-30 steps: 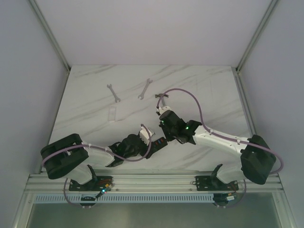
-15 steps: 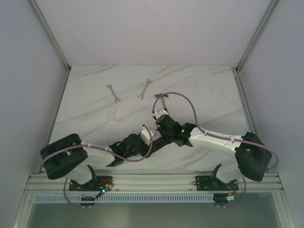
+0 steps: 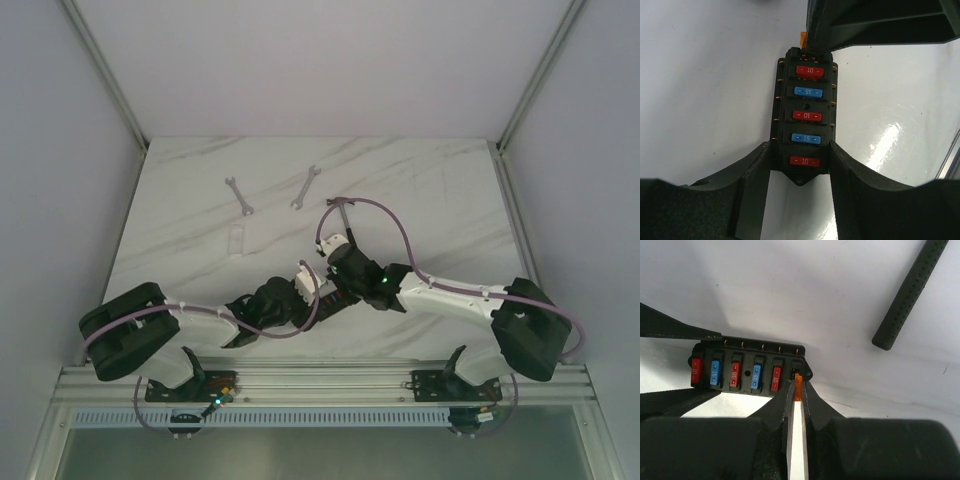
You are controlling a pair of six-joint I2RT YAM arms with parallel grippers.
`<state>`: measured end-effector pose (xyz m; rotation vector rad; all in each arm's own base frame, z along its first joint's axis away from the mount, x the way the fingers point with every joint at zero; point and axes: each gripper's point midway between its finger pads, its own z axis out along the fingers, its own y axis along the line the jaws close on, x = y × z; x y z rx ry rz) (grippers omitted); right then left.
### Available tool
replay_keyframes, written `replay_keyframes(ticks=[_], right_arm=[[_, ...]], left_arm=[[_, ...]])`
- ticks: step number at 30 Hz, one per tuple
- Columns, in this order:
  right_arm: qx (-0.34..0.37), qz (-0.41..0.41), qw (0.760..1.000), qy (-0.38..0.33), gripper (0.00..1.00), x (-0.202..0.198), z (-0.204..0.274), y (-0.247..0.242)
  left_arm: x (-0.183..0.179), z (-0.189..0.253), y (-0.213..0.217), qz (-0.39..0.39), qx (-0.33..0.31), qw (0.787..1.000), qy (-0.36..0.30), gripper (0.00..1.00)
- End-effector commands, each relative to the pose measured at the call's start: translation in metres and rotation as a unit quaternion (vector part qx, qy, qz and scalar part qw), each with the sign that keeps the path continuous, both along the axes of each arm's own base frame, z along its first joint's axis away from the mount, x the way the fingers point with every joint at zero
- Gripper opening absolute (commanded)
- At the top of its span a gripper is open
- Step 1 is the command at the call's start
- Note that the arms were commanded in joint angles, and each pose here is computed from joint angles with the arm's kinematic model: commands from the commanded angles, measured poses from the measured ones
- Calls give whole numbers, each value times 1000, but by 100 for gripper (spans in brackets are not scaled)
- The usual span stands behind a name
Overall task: Snap on the fuse box
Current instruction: Install the fuse at the fuse box base.
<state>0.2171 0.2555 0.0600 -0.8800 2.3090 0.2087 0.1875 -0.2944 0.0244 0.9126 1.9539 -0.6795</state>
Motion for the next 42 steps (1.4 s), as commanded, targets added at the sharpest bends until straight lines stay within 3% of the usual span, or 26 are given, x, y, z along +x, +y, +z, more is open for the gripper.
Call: replay_keyframes(ticks=[1,39,42], right_arm=[[9,15,1000,-1,0,-2,-5,6],[-20,6,998,54,0,-14,-28,7],[-15,3,998,56,1,-14,-25,8]], left_arm=[[-5,-5,6,-11,9,1000,7,56],[-2,0,10,-6,-11,1000,-19,54],[-2,-1,13,0,-10,1000,-20,58]])
